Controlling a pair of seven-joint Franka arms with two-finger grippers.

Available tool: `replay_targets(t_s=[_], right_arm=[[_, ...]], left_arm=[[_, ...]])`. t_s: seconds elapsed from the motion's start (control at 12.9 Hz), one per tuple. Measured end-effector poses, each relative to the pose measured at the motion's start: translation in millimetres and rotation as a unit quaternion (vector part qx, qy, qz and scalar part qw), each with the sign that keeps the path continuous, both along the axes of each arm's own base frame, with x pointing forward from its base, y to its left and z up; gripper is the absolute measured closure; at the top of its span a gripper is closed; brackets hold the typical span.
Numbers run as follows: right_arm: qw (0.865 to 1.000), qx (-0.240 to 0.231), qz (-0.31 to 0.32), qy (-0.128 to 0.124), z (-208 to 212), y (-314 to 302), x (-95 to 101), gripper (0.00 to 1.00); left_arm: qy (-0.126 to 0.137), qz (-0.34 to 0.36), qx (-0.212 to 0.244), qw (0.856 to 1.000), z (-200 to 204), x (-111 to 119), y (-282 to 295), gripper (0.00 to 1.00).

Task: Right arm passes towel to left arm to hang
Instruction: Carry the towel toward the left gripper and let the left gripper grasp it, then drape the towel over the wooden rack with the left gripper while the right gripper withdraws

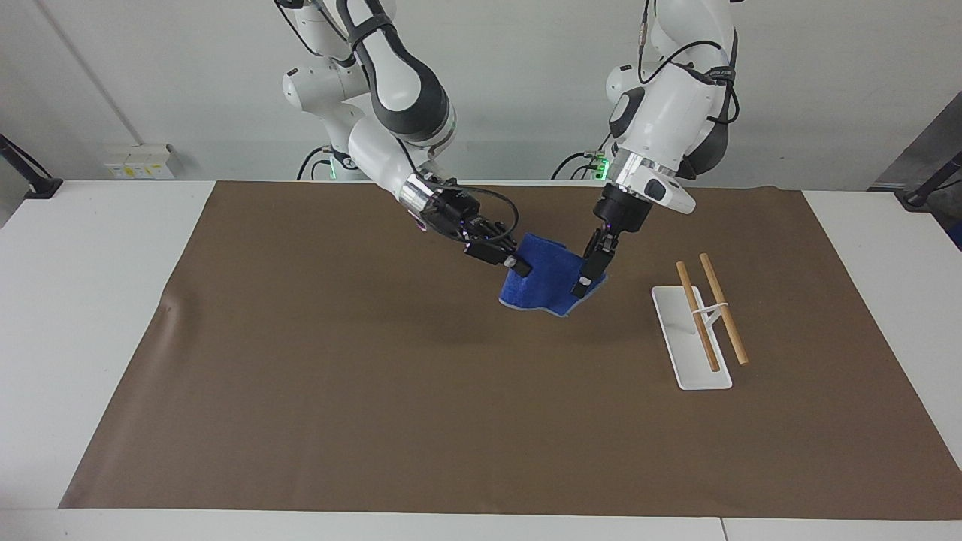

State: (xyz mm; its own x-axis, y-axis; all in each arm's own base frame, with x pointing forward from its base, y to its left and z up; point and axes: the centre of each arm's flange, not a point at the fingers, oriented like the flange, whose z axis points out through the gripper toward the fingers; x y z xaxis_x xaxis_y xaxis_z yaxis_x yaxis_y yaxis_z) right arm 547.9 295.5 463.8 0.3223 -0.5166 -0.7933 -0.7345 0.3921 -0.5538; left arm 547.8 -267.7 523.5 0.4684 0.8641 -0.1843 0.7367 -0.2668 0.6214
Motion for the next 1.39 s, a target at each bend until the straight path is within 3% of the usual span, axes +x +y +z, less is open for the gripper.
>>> replay_targets(t_s=[0.08,0.23,0.31,0.54,0.77,0.93,1.16,1.39], right_arm=[[1.0,-0.001,-0.001,0.0,-0.1,-0.7,0.3,0.96],[1.0,-0.004,-0.007,0.002,-0.9,-3.6,0.9,0.96],[1.0,-0.011,-0.013,0.001,-2.0,-5.9,1.0,0.88],[0.994,-0.096,-0.02,-0.04,-8.9,-18.9,2.5,0.51],[0.969,-0.224,0.034,-0.1,-18.9,-36.8,12.8,0.14],[0.934,-0.317,0.08,-0.144,-27.4,-57.6,21.6,0.0],[0.862,-0.438,0.152,-0.205,-42.1,-88.9,30.0,0.0],[0.781,-0.524,0.242,-0.239,-54.0,-122.8,40.8,0.0]], left_arm=[[0.0,0.001,0.0,1.0,-0.1,0.6,1.2,0.97],[-0.002,-0.003,0.005,1.0,-0.5,2.2,4.7,0.98],[-0.004,-0.005,0.009,1.0,-0.9,3.9,8.6,0.98],[-0.011,-0.004,0.021,1.0,-1.8,13.3,29.6,0.98],[-0.01,0.013,0.042,0.999,-6.1,31.6,80.6,0.98],[-0.004,0.013,0.07,0.997,-12.4,44.0,130.8,0.98],[0.001,0.013,0.111,0.994,-27.2,52.7,208.1,0.98],[-0.006,0.017,0.141,0.99,-31.8,54.2,269.1,0.98]])
